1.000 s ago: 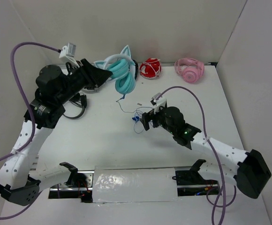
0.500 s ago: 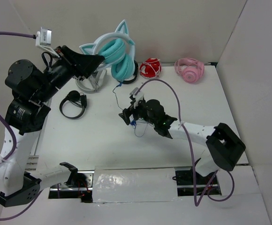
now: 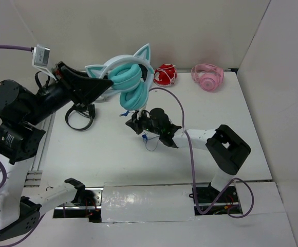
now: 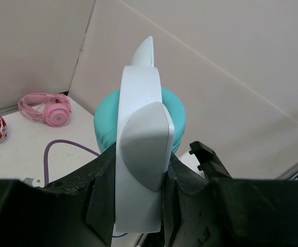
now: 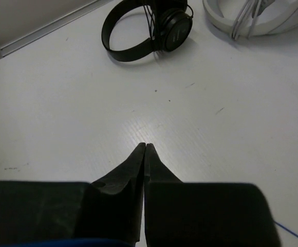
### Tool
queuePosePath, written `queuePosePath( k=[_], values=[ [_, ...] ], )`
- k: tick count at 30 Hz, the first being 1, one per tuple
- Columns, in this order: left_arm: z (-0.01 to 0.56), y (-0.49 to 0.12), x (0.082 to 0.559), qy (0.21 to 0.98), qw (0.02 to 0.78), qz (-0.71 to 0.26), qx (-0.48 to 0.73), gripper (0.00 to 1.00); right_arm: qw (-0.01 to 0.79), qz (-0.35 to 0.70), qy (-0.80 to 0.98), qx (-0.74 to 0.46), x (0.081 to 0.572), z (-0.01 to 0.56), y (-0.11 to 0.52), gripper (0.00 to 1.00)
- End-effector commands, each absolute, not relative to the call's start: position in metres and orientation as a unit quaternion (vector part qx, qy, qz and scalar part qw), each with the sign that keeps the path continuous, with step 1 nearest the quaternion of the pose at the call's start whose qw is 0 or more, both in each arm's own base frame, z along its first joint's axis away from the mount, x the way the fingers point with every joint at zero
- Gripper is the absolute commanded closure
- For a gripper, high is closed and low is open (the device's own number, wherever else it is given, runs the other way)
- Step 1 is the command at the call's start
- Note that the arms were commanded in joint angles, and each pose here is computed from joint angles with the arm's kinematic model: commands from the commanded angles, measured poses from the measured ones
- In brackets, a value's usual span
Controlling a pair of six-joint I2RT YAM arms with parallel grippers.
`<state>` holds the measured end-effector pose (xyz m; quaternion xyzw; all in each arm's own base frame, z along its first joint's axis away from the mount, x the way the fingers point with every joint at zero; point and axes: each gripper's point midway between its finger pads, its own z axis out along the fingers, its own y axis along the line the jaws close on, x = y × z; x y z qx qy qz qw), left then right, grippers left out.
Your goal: Wrap the headphones
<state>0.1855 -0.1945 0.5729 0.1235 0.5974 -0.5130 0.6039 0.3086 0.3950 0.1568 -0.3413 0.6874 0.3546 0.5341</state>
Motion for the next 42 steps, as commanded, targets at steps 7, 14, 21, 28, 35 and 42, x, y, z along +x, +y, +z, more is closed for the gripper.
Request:
queuePosePath(
  k=[7,14,21,28,35,42],
  values=[
    [0.523,-0.220,0.171,0.599,0.559,-0.509,0.265,1.00,0.557,0.309,0.717,-0.282,0.357,0.195,0.326,1.00],
    [0.406,-0.235,0.195,0.663,0.482,-0.498,0.282,1.00,0.547,0.171,0.774,-0.269,0.369,0.231,0.247,1.00],
    [0.342,-0.242,0.187,0.678,0.424,-0.509,0.317,1.00,0.544,0.121,0.796,-0.236,0.380,0.278,0.206,1.00],
    [0.281,-0.232,0.225,0.776,0.391,-0.445,0.217,1.00,0.549,0.120,0.805,-0.187,0.370,0.306,0.197,1.00],
    [0.243,-0.221,0.261,0.839,0.368,-0.381,0.122,1.00,0.576,0.115,0.798,-0.132,0.337,0.344,0.183,1.00],
    [0.233,-0.191,0.295,0.860,0.376,-0.345,0.013,1.00,0.574,0.137,0.801,-0.102,0.305,0.343,0.173,1.00]
  ],
)
